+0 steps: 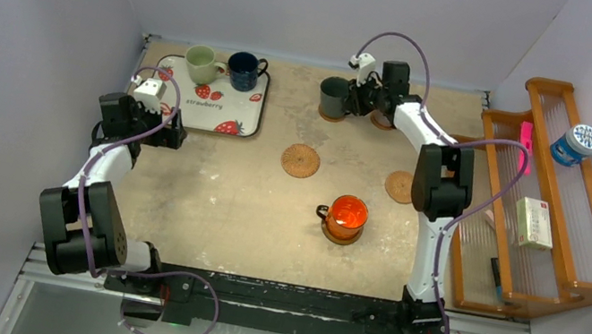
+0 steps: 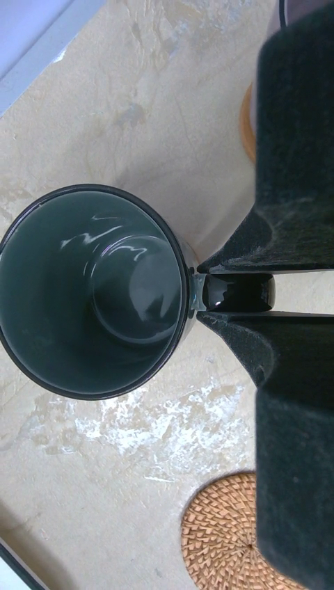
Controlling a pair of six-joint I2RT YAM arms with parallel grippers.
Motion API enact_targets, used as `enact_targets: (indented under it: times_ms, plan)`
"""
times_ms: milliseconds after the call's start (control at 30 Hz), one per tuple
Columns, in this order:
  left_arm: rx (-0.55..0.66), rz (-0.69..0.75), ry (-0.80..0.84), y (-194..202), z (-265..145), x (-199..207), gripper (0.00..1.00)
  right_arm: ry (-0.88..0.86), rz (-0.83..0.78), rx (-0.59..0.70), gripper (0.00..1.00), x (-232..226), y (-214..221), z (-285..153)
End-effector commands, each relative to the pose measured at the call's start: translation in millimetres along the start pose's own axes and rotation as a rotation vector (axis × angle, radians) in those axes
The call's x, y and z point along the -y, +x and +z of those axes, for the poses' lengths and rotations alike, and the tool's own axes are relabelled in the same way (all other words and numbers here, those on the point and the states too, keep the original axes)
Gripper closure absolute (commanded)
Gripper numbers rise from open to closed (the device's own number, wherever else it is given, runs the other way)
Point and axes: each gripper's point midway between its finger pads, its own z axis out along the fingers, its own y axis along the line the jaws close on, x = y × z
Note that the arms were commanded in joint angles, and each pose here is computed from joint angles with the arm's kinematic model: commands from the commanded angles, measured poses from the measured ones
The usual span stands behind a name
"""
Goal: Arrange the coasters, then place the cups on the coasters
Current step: Place the cup on the coaster.
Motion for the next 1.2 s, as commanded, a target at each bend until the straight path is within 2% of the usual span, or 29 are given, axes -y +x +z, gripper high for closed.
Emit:
enact_targets:
  times_ms: [0,967,1167]
  plan:
    - [0.042,0.007,0.008,-10.8,0.7,-0.4,0.0,0.006,-0.025,0.052,1.0,1.7,-27.4,0.5]
    - [0.039,0.005,0.012,-10.3,2.0,-0.1,0.0,0.011,-0.054,0.012,1.0,-2.8,-9.8,-1.3]
    - [0.035,0.002,0.012,-8.9,2.7,-0.5,0.0,0.013,-0.054,0.008,0.96,-3.3,-6.4,-1.6]
